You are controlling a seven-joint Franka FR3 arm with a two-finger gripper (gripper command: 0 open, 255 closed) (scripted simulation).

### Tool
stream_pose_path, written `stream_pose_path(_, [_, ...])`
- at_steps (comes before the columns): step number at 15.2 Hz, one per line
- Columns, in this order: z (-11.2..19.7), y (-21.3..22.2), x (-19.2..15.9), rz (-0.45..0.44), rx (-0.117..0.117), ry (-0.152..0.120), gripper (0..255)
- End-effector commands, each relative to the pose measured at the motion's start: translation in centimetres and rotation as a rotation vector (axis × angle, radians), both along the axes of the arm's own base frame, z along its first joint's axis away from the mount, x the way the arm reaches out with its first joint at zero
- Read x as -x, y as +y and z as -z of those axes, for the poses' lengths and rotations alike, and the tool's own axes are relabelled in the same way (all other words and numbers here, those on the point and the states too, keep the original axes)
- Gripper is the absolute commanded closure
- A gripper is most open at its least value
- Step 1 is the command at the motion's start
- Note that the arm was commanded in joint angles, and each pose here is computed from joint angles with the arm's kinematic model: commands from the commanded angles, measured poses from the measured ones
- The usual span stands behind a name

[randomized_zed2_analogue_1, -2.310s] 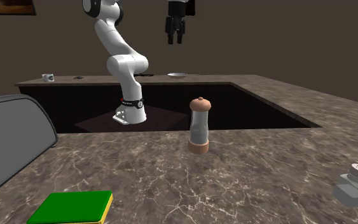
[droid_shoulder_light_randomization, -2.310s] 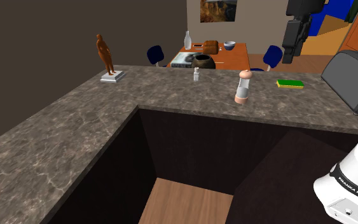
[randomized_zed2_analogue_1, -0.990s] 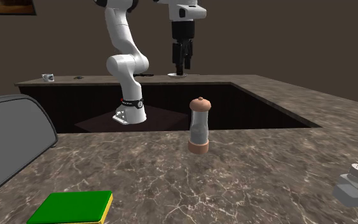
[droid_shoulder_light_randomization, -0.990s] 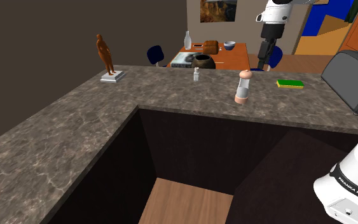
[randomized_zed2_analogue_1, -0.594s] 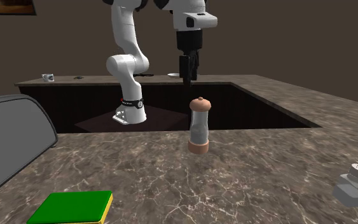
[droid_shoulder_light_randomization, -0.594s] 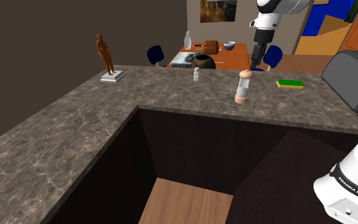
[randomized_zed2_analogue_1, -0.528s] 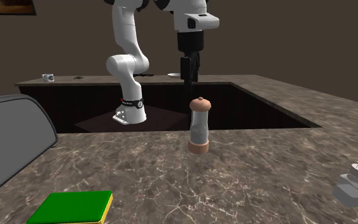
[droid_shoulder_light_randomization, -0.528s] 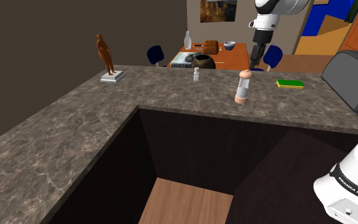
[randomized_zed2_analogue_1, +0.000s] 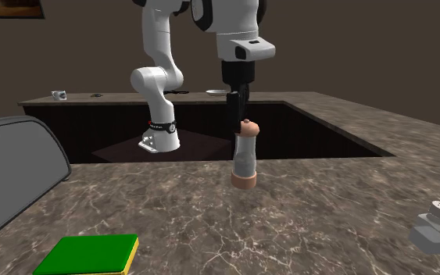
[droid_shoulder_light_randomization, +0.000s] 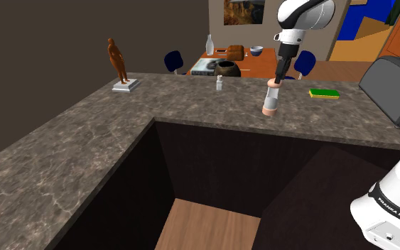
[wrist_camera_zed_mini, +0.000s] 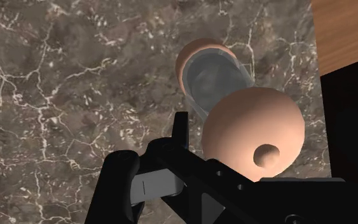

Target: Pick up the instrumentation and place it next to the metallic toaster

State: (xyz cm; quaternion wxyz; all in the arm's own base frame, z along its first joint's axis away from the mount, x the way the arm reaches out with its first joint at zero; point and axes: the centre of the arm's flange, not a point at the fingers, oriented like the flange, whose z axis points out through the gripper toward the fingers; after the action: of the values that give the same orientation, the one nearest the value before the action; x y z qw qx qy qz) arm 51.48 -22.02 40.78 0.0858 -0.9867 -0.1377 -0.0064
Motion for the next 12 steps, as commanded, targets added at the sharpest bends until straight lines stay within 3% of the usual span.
stream_pose_path(1, [1.05, 0.12, -0.05, 0.0, 0.0, 0.0, 0])
stream_pose_path(9, [1.35, 0.18, -0.05, 0.0, 0.0, 0.0, 0])
stream_pose_path(10, [1.35, 0.18, -0.05, 0.0, 0.0, 0.0, 255])
stream_pose_path(12, [1.35, 0.18, -0.05, 0.0, 0.0, 0.0, 255])
